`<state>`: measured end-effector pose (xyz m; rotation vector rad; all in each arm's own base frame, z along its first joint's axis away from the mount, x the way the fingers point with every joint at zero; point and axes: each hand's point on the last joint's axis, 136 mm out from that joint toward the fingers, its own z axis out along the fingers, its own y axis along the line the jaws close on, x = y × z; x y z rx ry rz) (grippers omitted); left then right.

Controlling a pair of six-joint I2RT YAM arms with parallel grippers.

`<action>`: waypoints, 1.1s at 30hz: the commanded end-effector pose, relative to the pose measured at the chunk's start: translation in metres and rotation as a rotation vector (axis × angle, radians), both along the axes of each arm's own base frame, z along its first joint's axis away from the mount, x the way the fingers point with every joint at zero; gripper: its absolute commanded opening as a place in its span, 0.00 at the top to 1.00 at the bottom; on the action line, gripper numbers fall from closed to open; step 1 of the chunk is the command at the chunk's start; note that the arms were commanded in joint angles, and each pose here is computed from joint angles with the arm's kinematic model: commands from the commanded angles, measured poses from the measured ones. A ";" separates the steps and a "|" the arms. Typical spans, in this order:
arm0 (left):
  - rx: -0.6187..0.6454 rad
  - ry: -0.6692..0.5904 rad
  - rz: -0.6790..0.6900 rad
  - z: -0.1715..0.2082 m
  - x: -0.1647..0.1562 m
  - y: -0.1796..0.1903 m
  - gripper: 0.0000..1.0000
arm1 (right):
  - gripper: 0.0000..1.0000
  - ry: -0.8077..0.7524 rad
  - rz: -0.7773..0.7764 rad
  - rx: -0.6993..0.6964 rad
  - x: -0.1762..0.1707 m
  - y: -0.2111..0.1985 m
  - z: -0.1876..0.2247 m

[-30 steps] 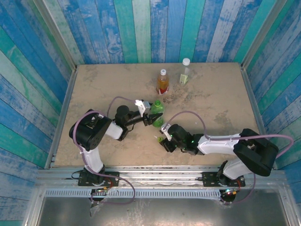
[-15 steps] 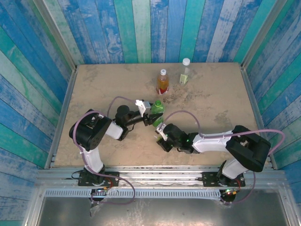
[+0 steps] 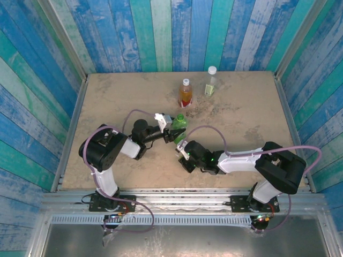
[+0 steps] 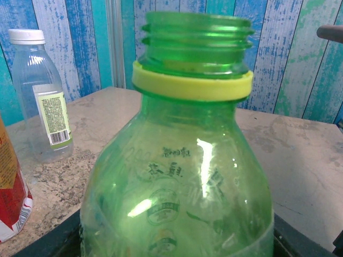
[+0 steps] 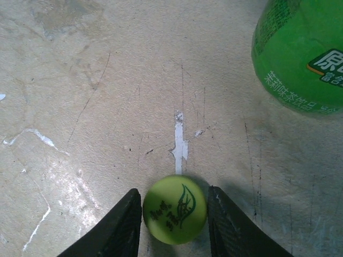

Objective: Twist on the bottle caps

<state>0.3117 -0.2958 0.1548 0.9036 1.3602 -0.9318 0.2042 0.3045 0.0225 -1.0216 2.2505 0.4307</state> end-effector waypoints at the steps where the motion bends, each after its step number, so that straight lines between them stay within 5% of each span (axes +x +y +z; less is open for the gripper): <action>1: 0.039 0.032 -0.003 -0.016 0.001 -0.001 0.41 | 0.66 -0.011 0.002 0.002 0.002 0.005 0.004; 10: 0.039 0.034 -0.004 -0.016 0.002 -0.001 0.40 | 0.58 -0.011 -0.002 -0.003 0.002 0.005 0.003; 33: 0.043 0.038 -0.006 -0.017 0.002 -0.002 0.40 | 0.69 -0.005 -0.011 -0.012 0.003 0.005 0.000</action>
